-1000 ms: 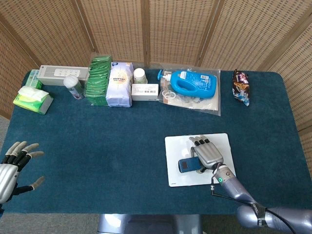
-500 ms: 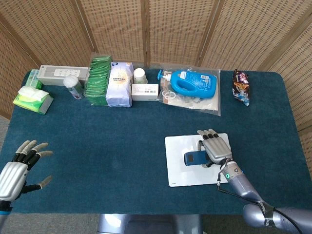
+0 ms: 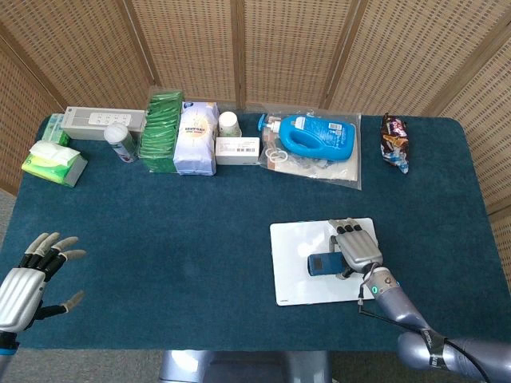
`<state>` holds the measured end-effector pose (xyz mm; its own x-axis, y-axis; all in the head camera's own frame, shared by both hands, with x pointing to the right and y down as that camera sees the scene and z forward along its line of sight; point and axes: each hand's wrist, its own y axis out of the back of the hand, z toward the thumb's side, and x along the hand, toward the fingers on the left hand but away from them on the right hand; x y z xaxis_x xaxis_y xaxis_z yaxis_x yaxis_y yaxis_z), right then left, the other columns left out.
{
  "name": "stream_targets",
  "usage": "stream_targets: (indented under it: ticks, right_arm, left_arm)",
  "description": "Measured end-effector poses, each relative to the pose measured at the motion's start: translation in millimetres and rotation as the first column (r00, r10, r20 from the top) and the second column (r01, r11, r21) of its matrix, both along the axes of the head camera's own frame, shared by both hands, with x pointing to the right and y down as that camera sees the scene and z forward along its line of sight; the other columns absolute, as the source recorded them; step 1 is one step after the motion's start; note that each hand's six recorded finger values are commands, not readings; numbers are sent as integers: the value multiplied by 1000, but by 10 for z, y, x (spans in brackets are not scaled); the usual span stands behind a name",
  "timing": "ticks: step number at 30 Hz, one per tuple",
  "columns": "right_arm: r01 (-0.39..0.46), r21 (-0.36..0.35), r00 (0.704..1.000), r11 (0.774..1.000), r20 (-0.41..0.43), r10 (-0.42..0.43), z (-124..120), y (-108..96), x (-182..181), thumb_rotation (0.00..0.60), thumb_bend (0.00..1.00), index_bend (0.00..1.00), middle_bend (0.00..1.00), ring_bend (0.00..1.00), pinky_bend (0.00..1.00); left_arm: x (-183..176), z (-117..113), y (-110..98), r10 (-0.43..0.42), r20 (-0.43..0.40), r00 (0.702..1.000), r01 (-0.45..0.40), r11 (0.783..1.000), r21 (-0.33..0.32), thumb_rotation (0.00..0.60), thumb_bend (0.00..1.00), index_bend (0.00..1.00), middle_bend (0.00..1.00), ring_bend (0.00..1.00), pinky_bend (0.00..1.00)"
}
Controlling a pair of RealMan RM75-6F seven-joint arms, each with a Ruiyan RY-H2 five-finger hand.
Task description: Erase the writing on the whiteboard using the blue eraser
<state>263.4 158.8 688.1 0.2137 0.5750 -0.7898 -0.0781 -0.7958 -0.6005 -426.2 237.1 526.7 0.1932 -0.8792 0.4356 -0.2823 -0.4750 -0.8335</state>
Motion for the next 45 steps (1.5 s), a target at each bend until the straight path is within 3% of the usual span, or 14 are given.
stream_targets:
  ticks: [7,12,21,32,45]
  right_arm:
    - [14,-6,999,1000,-33,-15,86,12,75,600,109,352,28,0,0]
    - [7,-2,999,1000,-36,-7,72,-6,112,600,110,338,27,0,0]
    - [-7,-2,999,1000,-35,7,71,8,156,600,110,383,28,0,0]
    - [-19,2,1000,1000,-21,19,77,-3,144,600,115,524,49,0,0]
    - [-60,33,998,998,26,59,54,-170,91,600,120,549,55,0,0]
  left_arm:
    - [-21,-42,21,-4,9,1000,4,1000,2,600,294,262,178,36,0]
    - [-6,-36,16,-1,7,1000,1,1000,1,600,294,262,177,36,0]
    - [12,-16,2,3,8,1000,-3,1000,-2,600,294,262,177,36,0]
    - [-4,-6,1,-1,11,1000,1,1000,-4,600,295,262,175,29,0]
    - [-35,-22,8,-11,19,1000,11,1000,-2,600,294,262,175,25,0]
